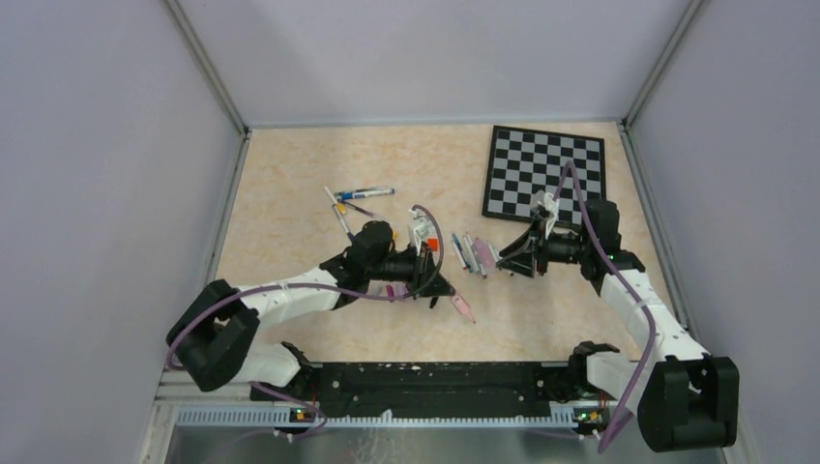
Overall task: Open the pen caps
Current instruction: Place the pen at the center of the board.
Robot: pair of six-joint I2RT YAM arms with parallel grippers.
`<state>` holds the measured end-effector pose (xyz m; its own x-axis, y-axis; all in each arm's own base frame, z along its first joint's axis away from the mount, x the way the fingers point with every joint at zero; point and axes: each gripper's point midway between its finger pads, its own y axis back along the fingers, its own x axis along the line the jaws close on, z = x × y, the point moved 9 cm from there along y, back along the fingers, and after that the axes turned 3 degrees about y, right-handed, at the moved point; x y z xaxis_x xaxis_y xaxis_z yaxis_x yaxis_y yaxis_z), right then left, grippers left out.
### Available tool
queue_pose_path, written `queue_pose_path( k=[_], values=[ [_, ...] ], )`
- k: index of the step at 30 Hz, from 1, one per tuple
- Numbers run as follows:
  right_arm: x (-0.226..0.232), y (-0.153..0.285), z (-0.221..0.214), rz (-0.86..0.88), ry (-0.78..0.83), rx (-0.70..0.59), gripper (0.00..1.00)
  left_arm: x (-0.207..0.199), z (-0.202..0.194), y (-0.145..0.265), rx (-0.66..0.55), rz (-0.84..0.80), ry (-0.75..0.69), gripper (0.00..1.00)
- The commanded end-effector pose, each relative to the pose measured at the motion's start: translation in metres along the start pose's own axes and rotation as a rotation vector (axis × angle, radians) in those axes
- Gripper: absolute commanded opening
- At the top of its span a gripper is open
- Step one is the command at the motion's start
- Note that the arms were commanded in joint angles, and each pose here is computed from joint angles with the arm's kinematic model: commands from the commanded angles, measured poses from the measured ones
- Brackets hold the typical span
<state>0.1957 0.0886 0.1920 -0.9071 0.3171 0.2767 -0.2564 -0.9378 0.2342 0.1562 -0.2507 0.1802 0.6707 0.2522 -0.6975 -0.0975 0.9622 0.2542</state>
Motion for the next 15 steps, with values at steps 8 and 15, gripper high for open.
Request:
queue_pose_path(
  k=[8,15],
  values=[
    [-0.006,0.006,0.001,-0.041,0.065,-0.008,0.37,0.027,0.019,-0.027,0.172,-0.118,0.077,0.0],
    [-0.012,0.014,0.006,-0.098,0.061,-0.012,0.38,0.046,0.035,-0.061,0.256,-0.159,0.153,0.0]
  ],
)
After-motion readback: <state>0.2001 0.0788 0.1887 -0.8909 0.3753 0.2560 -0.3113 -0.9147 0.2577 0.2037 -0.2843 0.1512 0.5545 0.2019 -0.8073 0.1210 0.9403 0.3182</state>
